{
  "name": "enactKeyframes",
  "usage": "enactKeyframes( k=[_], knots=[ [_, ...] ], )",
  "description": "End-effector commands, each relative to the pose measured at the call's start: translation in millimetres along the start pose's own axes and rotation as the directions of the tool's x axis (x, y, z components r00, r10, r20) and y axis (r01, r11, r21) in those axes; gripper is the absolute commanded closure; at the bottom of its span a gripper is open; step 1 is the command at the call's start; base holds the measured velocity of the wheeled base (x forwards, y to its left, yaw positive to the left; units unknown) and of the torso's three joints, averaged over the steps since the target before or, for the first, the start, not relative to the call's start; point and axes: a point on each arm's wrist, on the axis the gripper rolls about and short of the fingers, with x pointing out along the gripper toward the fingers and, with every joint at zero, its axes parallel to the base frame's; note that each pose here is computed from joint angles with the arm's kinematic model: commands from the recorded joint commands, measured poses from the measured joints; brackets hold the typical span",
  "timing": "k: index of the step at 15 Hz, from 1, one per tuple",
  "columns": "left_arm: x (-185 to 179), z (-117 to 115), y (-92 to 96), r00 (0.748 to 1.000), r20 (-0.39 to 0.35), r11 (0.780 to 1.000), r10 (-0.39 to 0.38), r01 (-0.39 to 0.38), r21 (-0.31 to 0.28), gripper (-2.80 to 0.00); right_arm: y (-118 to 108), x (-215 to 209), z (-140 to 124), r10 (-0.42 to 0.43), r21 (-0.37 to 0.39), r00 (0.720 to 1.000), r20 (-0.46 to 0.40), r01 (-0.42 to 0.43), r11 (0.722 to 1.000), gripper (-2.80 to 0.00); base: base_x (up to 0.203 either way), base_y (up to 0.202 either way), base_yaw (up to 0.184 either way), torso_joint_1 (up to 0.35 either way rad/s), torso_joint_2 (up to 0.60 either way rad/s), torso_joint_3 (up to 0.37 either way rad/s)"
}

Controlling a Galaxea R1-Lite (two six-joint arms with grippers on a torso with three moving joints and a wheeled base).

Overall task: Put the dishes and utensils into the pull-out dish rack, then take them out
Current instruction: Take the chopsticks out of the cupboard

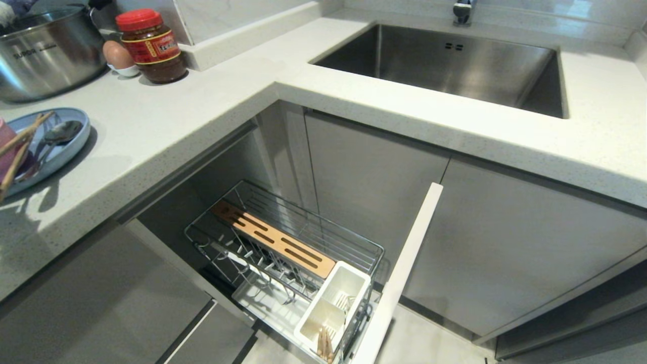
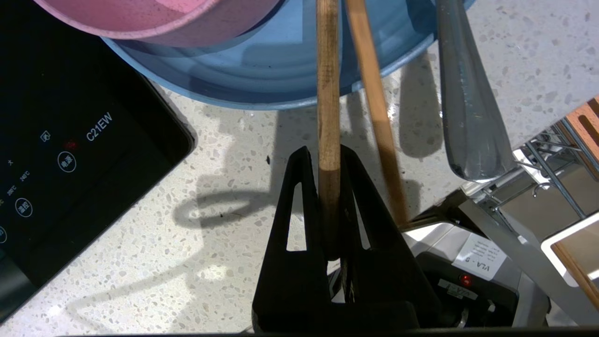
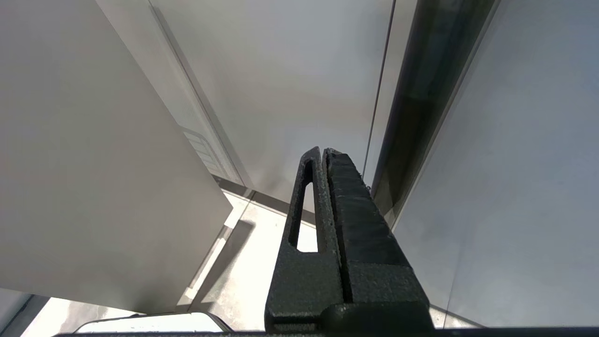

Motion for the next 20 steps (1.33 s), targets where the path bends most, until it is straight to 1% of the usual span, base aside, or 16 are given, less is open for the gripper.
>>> enactKeyframes(
  k=[1, 3, 4, 12, 14, 17, 20],
  knots=[
    [1, -1, 1.1, 1.0, -0.008, 1.0, 0.013, -0.013, -0.003, 0.0, 0, 0, 0, 0.0, 0.001, 1.0, 0.005, 0.0, 1.0, 0.0, 0.0, 0.0, 0.0, 0.0, 0.0, 0.0],
    [1, -1, 1.6, 1.0, -0.008, 1.0, 0.028, -0.028, -0.002, 0.0, 0, 0, 0, 0.0, 0.001, 1.0, 0.005, 0.0, 1.0, 0.0, 0.0, 0.0, 0.0, 0.0, 0.0, 0.0],
    [1, -1, 1.7, 1.0, -0.007, 1.0, 0.03, -0.03, -0.003, -2.8, 0, 0, 0, 0.0, 0.001, 1.0, 0.005, 0.0, 1.0, 0.0, 0.0, 0.0, 0.0, 0.0, 0.0, 0.0],
    [-6, -5, 4.9, 0.999, 0.012, 0.999, 0.035, -0.034, -0.01, -2.8, 0, 0, 0, 0.0, 0.001, 1.0, 0.005, 0.0, 1.0, 0.0, 0.0, 0.0, 0.0, 0.0, 0.0, 0.0],
    [-15, -9, 8.5, 0.999, 0.034, 0.999, 0.04, -0.039, -0.018, -2.8, 0, 0, 0, 0.0, 0.001, 1.0, 0.005, 0.0, 1.0, 0.0, 0.0, 0.0, 0.0, 0.0, 0.0, 0.0],
    [-29, -17, 15.3, 0.994, 0.078, 0.996, 0.08, -0.077, -0.037, -2.8, 0, 0, 0, 0.0, 0.001, 1.0, 0.005, 0.0, 1.0, 0.0, 0.0, 0.0, 0.0, 0.0, 0.0, 0.0],
    [-43, -24, 21.6, 0.987, 0.122, 0.994, 0.102, -0.095, -0.058, -2.8, 0, 0, 0, 0.0, 0.001, 1.0, 0.005, 0.0, 1.0, 0.0, 0.0, 0.0, 0.0, 0.0, 0.0, 0.0]
  ],
)
